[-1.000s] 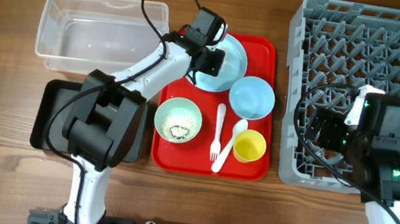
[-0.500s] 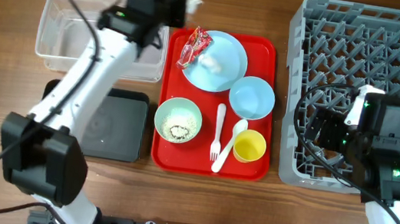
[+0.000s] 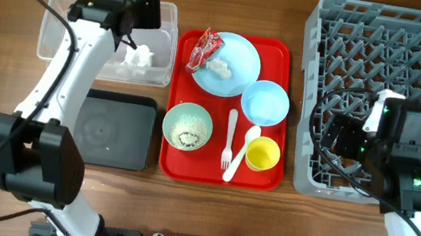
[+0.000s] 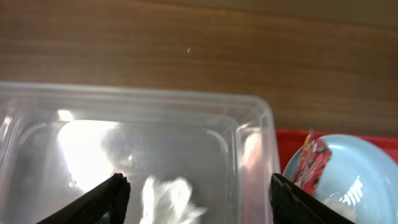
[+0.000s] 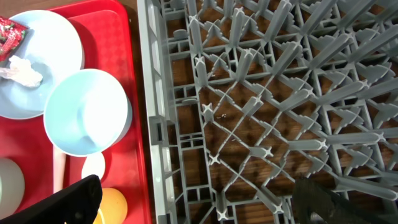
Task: Sort waste into correct bins and load items into the dishwasher rack
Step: 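Reach the left gripper back to the plate and grasp the red wrapper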
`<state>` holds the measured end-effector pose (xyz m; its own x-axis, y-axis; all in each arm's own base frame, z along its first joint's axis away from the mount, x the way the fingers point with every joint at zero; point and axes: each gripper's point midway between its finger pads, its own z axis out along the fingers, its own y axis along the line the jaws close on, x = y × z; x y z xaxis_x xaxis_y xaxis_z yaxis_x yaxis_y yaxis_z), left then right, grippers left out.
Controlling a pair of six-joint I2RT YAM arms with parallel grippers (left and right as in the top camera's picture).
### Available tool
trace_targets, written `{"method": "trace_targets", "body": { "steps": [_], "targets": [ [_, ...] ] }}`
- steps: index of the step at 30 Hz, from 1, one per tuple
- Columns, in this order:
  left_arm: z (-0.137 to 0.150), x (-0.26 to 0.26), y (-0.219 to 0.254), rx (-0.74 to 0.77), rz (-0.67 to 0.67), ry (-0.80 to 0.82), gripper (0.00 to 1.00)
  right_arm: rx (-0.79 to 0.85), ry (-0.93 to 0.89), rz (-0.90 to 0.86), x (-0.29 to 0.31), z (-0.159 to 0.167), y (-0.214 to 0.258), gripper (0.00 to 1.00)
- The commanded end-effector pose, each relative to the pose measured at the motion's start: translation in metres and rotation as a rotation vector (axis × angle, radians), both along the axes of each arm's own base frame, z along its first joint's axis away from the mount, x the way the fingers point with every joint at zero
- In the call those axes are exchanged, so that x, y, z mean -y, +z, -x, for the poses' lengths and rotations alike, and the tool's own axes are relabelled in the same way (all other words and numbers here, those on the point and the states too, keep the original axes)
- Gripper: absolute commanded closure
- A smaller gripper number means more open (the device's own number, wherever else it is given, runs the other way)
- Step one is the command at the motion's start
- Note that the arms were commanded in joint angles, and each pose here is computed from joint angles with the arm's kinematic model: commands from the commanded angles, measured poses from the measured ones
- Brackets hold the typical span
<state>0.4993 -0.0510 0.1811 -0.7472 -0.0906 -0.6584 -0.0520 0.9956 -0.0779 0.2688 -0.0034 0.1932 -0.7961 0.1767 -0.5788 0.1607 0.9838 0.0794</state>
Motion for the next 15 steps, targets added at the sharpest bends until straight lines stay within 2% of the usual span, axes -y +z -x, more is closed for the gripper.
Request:
{"method": "trace_targets", "body": {
  "steps": [1,3,6,15],
  "targets": [
    [-0.001,0.06,0.012,0.055,0.087,-0.155,0.2,0.038,-0.015,0.021,0.005,-0.003,0.013,0.0],
    [0.001,0.094,0.012,0.068,0.101,-0.227,0.14,0.038,-0.015,0.021,0.005,-0.003,0.013,0.0],
    [0.002,0.126,-0.002,0.071,0.065,-0.307,0.11,0.038,-0.016,0.021,0.005,-0.003,0.013,0.0],
    [-0.015,0.153,-0.074,0.009,0.035,-0.335,0.08,0.037,-0.016,0.02,0.005,-0.003,0.012,0.0]
  ]
}}
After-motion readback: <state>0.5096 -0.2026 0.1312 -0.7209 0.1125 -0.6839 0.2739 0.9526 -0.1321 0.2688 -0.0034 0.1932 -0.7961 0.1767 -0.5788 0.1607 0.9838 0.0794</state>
